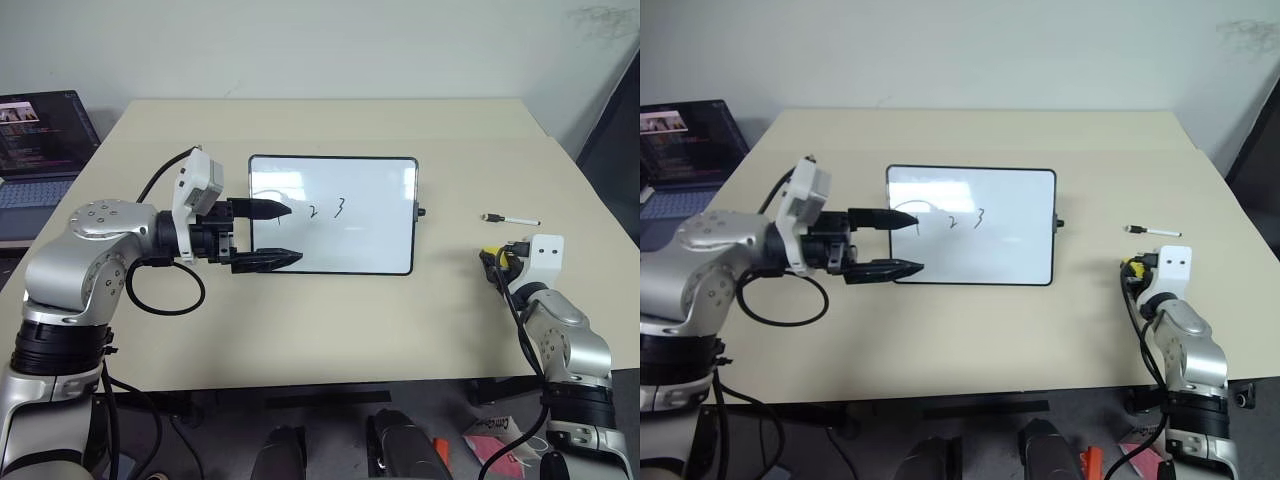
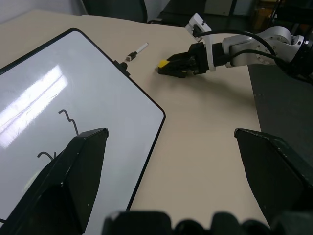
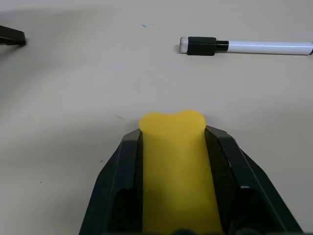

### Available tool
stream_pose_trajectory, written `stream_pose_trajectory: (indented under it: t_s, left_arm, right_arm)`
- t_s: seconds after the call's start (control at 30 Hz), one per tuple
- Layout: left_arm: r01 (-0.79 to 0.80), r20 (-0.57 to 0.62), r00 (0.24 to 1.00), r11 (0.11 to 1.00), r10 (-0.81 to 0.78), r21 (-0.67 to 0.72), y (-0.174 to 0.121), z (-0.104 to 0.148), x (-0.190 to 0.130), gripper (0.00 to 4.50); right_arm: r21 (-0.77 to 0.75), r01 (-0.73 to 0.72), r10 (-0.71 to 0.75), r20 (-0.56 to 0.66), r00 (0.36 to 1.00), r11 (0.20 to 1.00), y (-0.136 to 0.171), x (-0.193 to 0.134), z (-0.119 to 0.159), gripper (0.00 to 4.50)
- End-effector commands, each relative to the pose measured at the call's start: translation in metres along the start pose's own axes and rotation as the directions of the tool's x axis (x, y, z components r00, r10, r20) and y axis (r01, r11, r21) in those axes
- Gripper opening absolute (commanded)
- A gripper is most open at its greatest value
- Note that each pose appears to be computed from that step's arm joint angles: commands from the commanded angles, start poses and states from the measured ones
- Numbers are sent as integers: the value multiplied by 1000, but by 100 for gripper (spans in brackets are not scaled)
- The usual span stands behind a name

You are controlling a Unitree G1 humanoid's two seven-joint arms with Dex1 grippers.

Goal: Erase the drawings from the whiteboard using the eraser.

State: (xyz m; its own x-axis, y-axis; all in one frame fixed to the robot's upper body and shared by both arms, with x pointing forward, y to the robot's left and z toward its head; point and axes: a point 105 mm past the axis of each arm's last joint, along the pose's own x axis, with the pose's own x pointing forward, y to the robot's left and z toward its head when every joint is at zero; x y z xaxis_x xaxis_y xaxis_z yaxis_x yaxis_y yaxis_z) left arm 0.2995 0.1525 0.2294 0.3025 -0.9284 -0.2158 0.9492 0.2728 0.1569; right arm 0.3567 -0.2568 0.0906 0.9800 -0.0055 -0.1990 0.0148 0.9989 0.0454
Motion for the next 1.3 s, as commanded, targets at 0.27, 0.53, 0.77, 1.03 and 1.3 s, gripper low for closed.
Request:
stream_pose_trajectory:
  t_s: [0.27, 0.53, 0.77, 1.03, 1.3]
  left_arm:
    - [-174, 32, 984, 984, 175, -31, 10, 1, -25, 450]
    - [-297, -36, 955, 948, 295, -110, 20, -21, -50, 450]
    - [-432, -64, 902, 892, 427, -133, 45, -34, -77, 450]
    - [-476, -99, 879, 870, 466, -127, 54, -43, -95, 450]
    - [-438, -142, 896, 889, 420, -134, 45, -55, -101, 450]
  right_arm:
    - [-164, -137, 170, 206, 964, 977, 36, -36, 71, 143]
    - [-306, -249, 350, 339, 873, 919, 98, -60, 113, 143]
    - [-425, -369, 523, 339, 782, 827, 173, -50, 126, 143]
    - [-518, -442, 641, 305, 704, 732, 244, -38, 137, 143]
    - [-675, -465, 741, 185, 645, 573, 306, -33, 124, 143]
